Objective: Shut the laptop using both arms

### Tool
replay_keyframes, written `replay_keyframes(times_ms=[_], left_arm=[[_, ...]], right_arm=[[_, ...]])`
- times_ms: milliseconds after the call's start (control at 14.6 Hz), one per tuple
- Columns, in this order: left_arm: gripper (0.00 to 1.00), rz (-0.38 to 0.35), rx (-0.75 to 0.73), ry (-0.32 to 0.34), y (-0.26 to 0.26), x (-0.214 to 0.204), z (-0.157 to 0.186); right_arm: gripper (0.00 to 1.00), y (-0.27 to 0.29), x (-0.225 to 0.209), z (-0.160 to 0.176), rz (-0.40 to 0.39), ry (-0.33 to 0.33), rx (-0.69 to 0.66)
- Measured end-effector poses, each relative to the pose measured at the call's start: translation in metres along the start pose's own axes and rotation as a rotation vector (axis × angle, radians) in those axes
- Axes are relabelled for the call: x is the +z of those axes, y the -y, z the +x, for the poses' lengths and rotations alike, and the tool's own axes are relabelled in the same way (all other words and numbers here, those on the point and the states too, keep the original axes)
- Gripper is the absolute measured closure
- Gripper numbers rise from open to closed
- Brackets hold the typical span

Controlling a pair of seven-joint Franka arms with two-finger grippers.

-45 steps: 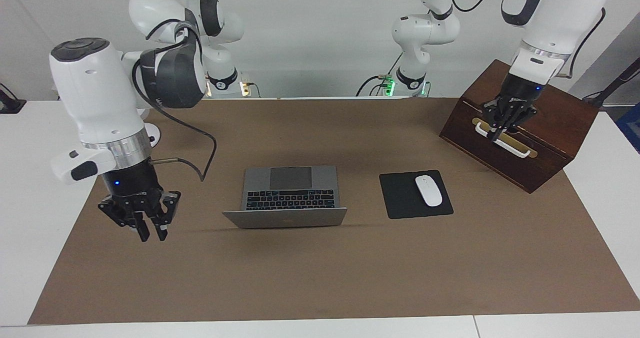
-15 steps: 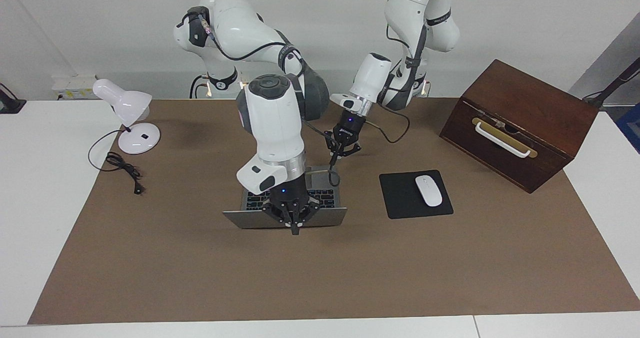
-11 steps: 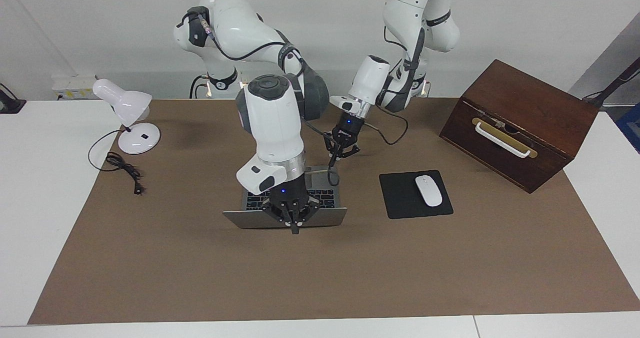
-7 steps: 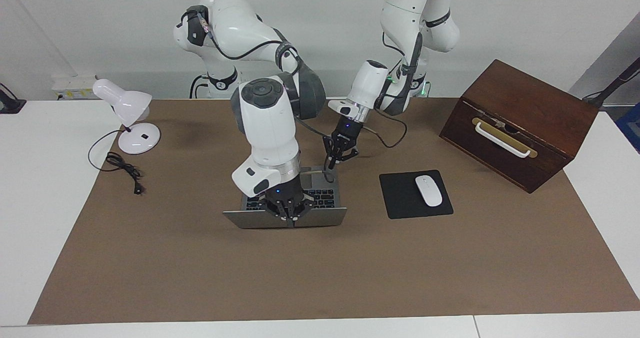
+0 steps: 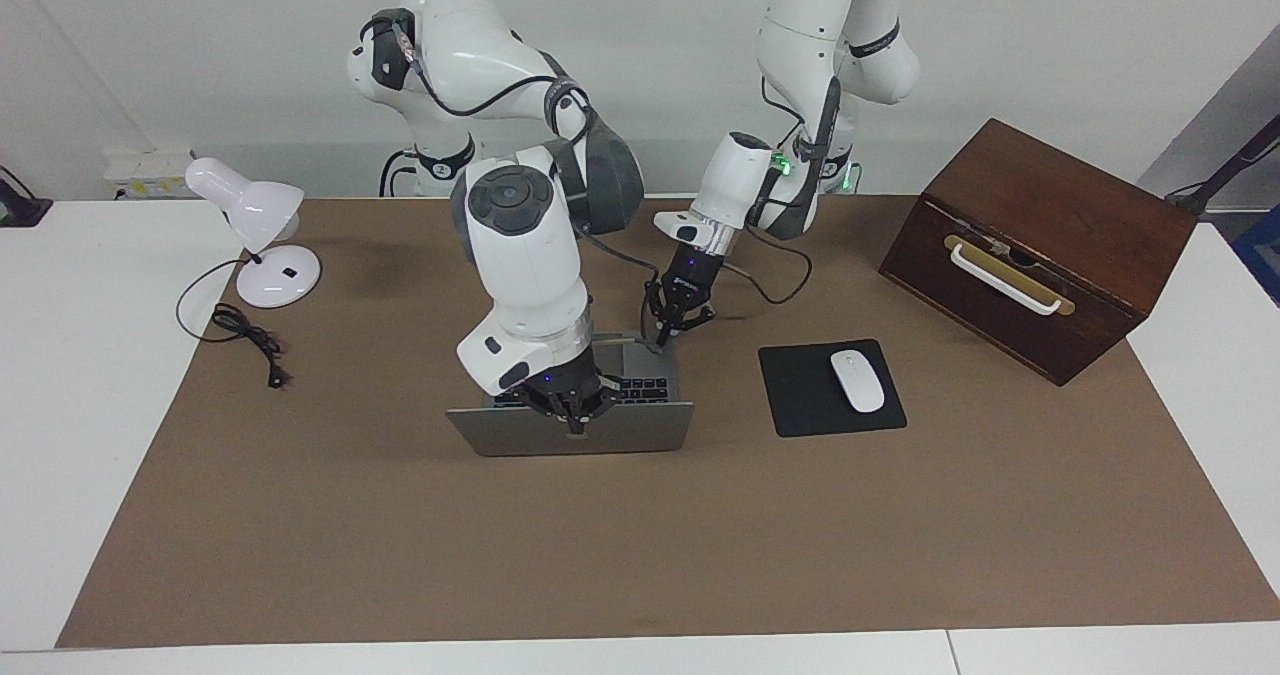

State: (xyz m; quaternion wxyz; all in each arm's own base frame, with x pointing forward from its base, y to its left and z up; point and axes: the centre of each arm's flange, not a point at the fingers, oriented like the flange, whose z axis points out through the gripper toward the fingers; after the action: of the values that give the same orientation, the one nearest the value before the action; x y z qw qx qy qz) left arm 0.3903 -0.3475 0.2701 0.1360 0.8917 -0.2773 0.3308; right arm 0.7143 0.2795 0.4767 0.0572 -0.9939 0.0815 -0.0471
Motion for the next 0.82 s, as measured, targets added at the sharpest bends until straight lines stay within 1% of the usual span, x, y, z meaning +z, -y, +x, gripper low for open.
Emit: replay_keyframes(times_ms=[410,820], left_arm=[[0.99,0.001,0.016,0.003,0.001,0.001,-0.001],[0.99,0.000,0.049,0.006,0.001,0.002,-0.002]], right_arm=[[0.99,-0.012,0.000,-0.006,0.032,0.119,0.039],[0.99,-0.014,0.008,-0.019,0.004,0.225,0.034]])
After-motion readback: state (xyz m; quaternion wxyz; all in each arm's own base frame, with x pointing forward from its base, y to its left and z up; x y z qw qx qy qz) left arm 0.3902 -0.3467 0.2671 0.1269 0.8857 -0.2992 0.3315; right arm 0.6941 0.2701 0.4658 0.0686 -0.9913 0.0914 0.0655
